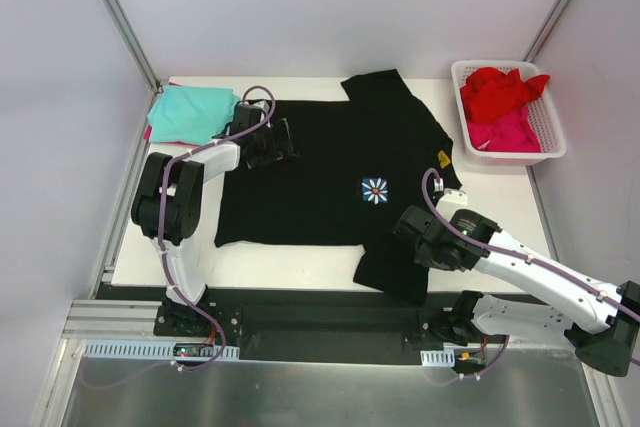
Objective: Fold and stack the t-shirts
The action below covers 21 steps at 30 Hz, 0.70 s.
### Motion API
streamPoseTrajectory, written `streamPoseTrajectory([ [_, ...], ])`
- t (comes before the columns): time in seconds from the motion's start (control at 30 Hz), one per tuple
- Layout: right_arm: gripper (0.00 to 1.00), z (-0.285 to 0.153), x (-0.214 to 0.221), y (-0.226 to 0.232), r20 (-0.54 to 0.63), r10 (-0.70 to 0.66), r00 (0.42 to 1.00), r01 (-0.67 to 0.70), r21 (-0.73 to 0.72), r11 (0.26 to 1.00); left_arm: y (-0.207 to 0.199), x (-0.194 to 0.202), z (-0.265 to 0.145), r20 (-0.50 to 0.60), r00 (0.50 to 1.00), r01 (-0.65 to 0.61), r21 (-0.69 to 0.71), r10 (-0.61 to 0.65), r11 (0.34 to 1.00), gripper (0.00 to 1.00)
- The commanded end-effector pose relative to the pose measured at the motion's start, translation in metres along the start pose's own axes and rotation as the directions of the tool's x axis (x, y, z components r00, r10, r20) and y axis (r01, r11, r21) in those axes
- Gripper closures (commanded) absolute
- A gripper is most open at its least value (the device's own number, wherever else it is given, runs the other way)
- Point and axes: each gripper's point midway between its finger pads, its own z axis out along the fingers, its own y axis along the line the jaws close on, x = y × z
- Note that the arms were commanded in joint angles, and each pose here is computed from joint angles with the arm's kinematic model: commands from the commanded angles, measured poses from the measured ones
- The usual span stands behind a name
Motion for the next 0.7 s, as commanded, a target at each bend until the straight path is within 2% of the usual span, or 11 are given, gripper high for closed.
streamPoseTrajectory([
  [0.0,0.63,0.000,0.000,-0.010,0.005,0.008,1.000,-0.009,0.035,0.999,-0.009,-0.017,0.000,0.042,0.999,-0.016,0.006,0.016,1.000,0.01],
  [0.33,0.63,-0.004,-0.002,-0.007,0.006,0.020,1.000,-0.020,0.003,1.000,0.035,0.000,0.004,-0.028,0.998,-0.052,-0.197,0.048,0.979,0.01],
  [0.67,0.62,-0.006,-0.001,-0.009,0.004,0.033,0.999,-0.033,-0.011,0.999,0.060,0.016,0.006,-0.093,0.996,-0.043,-0.272,0.019,0.961,0.01],
])
